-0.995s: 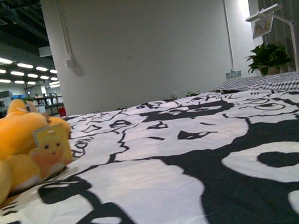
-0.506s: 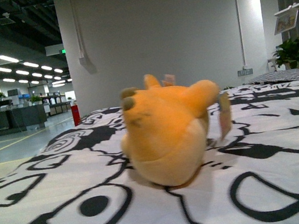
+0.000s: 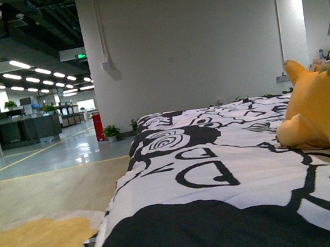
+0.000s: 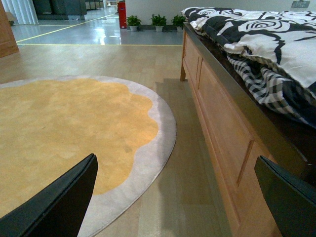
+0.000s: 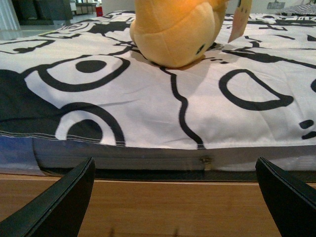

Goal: Put away toys

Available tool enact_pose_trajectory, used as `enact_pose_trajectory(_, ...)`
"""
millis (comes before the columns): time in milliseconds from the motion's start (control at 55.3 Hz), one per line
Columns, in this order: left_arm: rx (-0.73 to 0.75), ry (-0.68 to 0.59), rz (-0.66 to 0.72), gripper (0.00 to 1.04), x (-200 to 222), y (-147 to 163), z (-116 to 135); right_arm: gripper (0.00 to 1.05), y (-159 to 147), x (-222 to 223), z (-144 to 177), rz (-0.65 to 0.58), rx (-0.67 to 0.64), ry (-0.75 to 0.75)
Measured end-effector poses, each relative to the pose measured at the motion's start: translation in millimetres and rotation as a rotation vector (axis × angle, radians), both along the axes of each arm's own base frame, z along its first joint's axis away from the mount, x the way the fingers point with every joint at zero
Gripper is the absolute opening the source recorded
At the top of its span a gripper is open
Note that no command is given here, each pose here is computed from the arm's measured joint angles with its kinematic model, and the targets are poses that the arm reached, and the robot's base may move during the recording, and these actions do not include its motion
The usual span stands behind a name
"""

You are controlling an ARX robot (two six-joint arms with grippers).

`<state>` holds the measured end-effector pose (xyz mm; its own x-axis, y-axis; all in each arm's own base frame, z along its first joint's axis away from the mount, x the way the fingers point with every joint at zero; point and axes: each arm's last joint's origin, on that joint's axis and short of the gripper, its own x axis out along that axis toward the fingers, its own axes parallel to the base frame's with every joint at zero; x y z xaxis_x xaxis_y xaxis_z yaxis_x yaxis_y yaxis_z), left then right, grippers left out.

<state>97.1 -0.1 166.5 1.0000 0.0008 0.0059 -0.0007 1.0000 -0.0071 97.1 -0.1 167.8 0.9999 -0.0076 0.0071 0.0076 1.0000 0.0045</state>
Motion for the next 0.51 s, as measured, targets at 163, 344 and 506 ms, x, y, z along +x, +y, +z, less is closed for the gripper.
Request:
enact_pose_trajectory(163,0.000,0.000,-0.003,0.98,0.0,-0.1,0.0,0.98,1.3,5.3,-6.6,-0.265,0.115,0.091)
enact_pose_trajectory(344,0.000,0.000,-0.003,0.98,0.0,-0.1,0.0,0.98,3.2,19.0,12.6,-0.258,0.168,0.041)
enact_pose_trajectory(506,0.000,0.000,-0.003,0.98,0.0,-0.1,0.0,0.98,9.3,45.5,41.7,-0.222,0.164,-0.062)
